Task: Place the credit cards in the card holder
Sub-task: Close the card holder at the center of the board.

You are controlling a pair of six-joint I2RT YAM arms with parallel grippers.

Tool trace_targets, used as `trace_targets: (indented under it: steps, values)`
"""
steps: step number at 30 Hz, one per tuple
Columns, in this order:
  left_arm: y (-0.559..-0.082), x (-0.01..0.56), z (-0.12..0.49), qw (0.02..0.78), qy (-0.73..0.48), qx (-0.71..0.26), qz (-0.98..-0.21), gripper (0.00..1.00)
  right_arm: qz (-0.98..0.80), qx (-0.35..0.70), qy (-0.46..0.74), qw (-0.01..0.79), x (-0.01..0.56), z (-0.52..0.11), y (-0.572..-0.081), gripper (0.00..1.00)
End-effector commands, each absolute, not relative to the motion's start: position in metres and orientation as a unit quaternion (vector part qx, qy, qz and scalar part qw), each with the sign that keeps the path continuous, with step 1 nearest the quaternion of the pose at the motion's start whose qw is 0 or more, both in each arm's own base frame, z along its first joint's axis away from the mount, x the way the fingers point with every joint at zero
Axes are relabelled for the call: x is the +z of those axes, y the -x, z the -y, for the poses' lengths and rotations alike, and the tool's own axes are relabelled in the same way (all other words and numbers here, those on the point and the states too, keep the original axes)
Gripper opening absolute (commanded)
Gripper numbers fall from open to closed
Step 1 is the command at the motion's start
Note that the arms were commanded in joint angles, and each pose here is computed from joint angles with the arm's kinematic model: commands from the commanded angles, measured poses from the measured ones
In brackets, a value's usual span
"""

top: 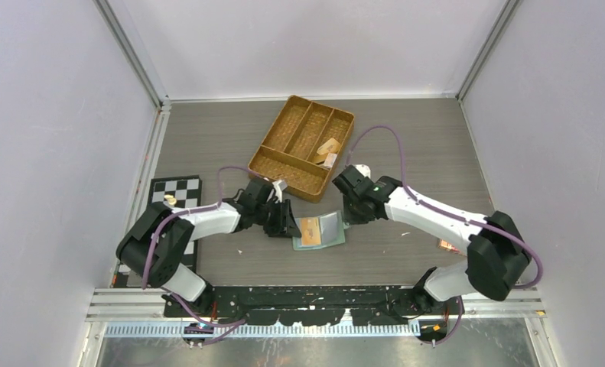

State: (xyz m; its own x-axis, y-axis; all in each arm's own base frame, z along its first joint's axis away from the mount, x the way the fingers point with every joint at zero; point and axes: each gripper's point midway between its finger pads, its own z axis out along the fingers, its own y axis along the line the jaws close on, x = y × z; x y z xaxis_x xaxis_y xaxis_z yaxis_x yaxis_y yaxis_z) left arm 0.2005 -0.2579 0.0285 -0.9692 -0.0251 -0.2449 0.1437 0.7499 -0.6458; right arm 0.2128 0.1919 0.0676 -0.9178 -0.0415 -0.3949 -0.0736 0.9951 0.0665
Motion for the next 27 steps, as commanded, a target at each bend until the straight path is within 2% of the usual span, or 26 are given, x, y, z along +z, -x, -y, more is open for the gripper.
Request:
trace_targets:
  steps: [1,6,11,17,27]
  values:
    - [-0.209,0.034,0.281,0.128,-0.051,-0.381,-0.914,0.38,-0.961,0.091,0.036,0.257,0.123,-0.204,-0.224,0.01]
    - [-0.209,0.04,0.314,0.13,-0.075,-0.409,-0.9,0.36,-0.951,0.175,0.051,0.251,0.143,-0.233,-0.218,0.01]
    - [-0.222,0.048,0.322,0.165,-0.074,-0.423,-0.888,0.37,-0.942,0.254,0.057,0.21,0.135,-0.266,-0.208,0.0]
    - [-0.218,0.047,0.302,0.191,-0.067,-0.395,-0.896,0.46,-0.933,0.313,0.032,0.174,0.114,-0.293,-0.205,0.0]
    - [-0.202,0.041,0.25,0.213,-0.033,-0.325,-0.921,0.47,-0.925,0.343,-0.005,0.162,0.082,-0.314,-0.215,0.0]
